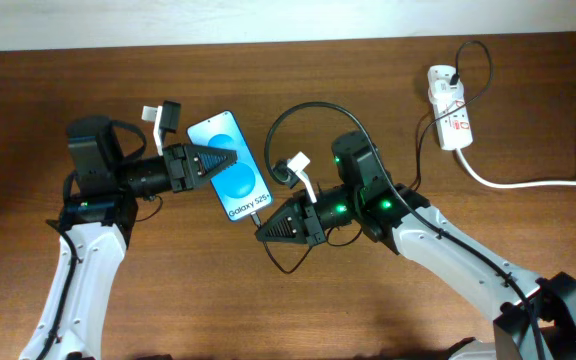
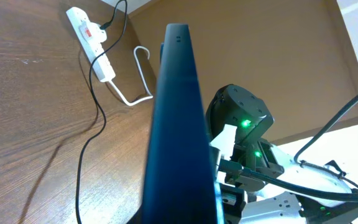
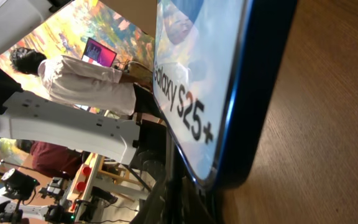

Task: Plug charger to phone and switch on socket
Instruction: 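Push the USB-C plug into the phone's bottom port with the right gripper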

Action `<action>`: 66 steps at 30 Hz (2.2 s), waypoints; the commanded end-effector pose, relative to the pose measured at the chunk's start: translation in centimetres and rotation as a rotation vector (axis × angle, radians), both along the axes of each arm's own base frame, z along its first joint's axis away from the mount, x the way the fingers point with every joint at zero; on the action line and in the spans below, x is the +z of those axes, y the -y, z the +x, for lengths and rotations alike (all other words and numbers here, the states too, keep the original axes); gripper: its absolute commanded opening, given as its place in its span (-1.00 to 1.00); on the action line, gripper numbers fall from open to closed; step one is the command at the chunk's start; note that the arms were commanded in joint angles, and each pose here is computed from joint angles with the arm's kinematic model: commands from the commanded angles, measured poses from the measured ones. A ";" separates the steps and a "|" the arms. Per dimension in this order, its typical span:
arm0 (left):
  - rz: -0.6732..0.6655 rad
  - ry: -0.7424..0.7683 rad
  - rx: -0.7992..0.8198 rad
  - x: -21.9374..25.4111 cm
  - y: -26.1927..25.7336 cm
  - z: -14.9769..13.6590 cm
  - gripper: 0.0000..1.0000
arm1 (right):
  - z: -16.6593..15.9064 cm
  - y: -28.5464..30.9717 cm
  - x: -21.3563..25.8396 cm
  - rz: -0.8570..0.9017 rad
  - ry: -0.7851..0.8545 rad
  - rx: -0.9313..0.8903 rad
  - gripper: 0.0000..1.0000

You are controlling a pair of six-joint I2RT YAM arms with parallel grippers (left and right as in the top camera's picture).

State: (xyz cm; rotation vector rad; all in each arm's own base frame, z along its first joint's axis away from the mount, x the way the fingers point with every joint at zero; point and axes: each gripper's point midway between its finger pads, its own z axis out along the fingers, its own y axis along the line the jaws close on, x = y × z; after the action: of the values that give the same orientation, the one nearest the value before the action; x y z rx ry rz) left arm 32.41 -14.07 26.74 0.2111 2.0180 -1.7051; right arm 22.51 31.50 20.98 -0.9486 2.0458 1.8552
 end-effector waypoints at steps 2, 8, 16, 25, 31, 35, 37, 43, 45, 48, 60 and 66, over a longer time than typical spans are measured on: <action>-0.099 -0.018 -0.191 1.4 1.4 -3.4 -1.00 | 3.7 0.4 2.0 0.010 0.118 -0.117 -0.92; -0.100 -0.022 -0.193 1.4 1.4 -3.4 -1.00 | 4.6 -0.1 4.2 0.072 0.148 -0.144 -0.91; -0.095 0.008 -0.284 1.4 3.9 -4.9 -1.00 | 5.1 -0.2 5.4 0.104 0.167 -0.157 -0.91; -0.073 -0.032 -0.268 -0.3 4.2 -5.6 -1.00 | 5.6 -0.2 6.9 0.128 0.184 -0.161 -0.92; -0.044 -0.063 -0.244 -1.2 4.3 -5.6 -1.00 | 6.6 -0.2 6.8 0.112 0.189 -0.220 -0.91; -0.033 -0.063 -0.254 -1.3 4.8 -5.8 -1.00 | 7.4 -0.2 6.7 0.103 0.184 -0.261 -0.91; -0.013 -0.069 -0.240 -1.7 5.0 -5.6 -1.00 | 7.7 -0.1 6.9 0.104 0.173 -0.280 -0.91; 0.002 -0.080 -0.257 -2.0 5.7 -6.0 -1.00 | 8.8 -0.1 7.5 0.113 0.178 -0.339 -0.92; 0.002 -0.080 -0.272 -2.0 6.1 -6.3 -1.00 | 8.9 -0.1 7.6 0.117 0.185 -0.343 -0.92; 0.001 -0.085 -0.280 -2.1 6.3 -6.5 -1.00 | 9.0 -0.1 8.0 0.128 0.203 -0.347 -0.91; 0.002 -0.090 -0.279 -2.1 6.3 -6.6 -1.00 | 10.9 2.2 8.4 0.137 0.183 -0.402 -0.92; 0.002 -0.090 -0.279 -2.1 6.3 -6.6 -1.00 | 12.0 4.1 8.4 0.133 0.143 -0.432 -0.92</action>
State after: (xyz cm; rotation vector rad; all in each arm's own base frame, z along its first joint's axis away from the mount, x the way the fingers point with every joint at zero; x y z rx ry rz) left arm 32.45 -16.76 26.84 0.3203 2.0825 -1.5488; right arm 23.91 31.50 22.46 -0.8102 2.0608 2.0062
